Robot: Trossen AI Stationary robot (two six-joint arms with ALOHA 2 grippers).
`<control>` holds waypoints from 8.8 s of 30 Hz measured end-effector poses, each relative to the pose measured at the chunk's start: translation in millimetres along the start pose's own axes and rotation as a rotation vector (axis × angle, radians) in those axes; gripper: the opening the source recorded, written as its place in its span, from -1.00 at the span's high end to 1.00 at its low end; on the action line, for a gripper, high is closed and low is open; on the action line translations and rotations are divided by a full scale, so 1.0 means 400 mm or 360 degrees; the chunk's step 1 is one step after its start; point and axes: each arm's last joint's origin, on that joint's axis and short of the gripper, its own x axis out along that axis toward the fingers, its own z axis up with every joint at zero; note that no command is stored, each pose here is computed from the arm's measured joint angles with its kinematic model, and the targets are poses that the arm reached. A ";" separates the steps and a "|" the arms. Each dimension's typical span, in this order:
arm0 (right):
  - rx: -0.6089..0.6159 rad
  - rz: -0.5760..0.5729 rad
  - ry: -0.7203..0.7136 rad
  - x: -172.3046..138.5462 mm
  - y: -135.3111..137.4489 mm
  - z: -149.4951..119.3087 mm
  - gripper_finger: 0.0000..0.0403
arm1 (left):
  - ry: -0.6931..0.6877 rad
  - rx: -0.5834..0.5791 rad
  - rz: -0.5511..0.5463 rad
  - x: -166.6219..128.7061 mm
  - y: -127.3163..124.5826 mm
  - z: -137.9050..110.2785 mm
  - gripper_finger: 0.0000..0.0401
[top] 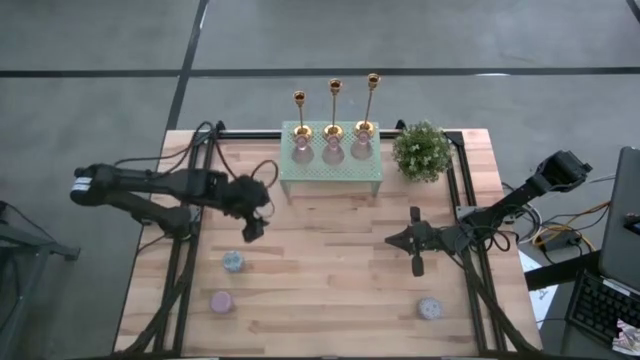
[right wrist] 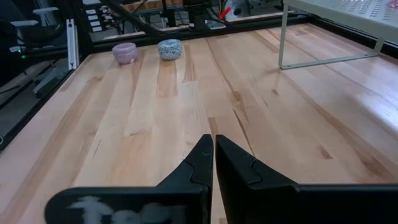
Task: Pick & Place candle stick holders
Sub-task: Put the green patterned scented candle on the shelf, then put the pink patterned scented candle on the shelf
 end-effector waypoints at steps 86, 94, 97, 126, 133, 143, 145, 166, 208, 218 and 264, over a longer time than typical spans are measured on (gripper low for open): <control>0.0010 -0.0002 0.0001 0.000 0.000 0.000 0.94 | 0.0901 -0.0262 0.0168 0.146 -0.142 -0.340 -0.44; 0.0002 -0.0003 0.0004 0.000 0.000 -0.001 0.94 | 0.0741 -0.0309 0.0003 0.145 -0.174 -0.312 -0.61; 0.0002 -0.0003 0.0003 0.000 0.000 -0.001 0.94 | 0.0728 -0.0326 -0.0037 0.146 -0.180 -0.309 -0.62; -0.0063 -0.0003 0.0002 0.000 0.000 -0.001 0.94 | 0.1044 -0.0629 -0.0258 0.073 -0.306 -0.349 -0.71; -0.0074 -0.0004 0.0002 0.000 0.000 0.000 0.94 | 0.1025 -0.0679 -0.0187 0.083 -0.321 -0.370 -0.72; -0.0088 -0.0005 0.0004 0.000 0.000 -0.001 0.94 | 0.1043 -0.0677 -0.0129 0.114 -0.338 -0.385 -0.72; -0.0088 -0.0004 0.0004 0.000 0.000 -0.001 0.94 | 0.1048 -0.0674 -0.0111 0.120 -0.340 -0.388 -0.72; -0.0088 -0.0005 0.0005 0.000 0.000 -0.001 0.94 | 0.1107 -0.0595 -0.0016 0.178 -0.360 -0.416 -0.71; -0.0111 -0.0033 -0.0004 0.000 -0.002 -0.001 0.94 | 0.0570 -0.0235 -0.0354 0.224 -0.170 -0.047 -0.53; -0.0112 -0.0045 -0.0008 0.000 -0.002 0.000 0.94 | 0.0064 -0.0386 -0.0225 0.154 -0.097 0.143 -0.53; -0.0057 -0.0059 -0.0061 0.000 -0.001 0.008 0.94 | -0.0138 -0.0936 0.0251 0.245 0.099 0.507 -0.54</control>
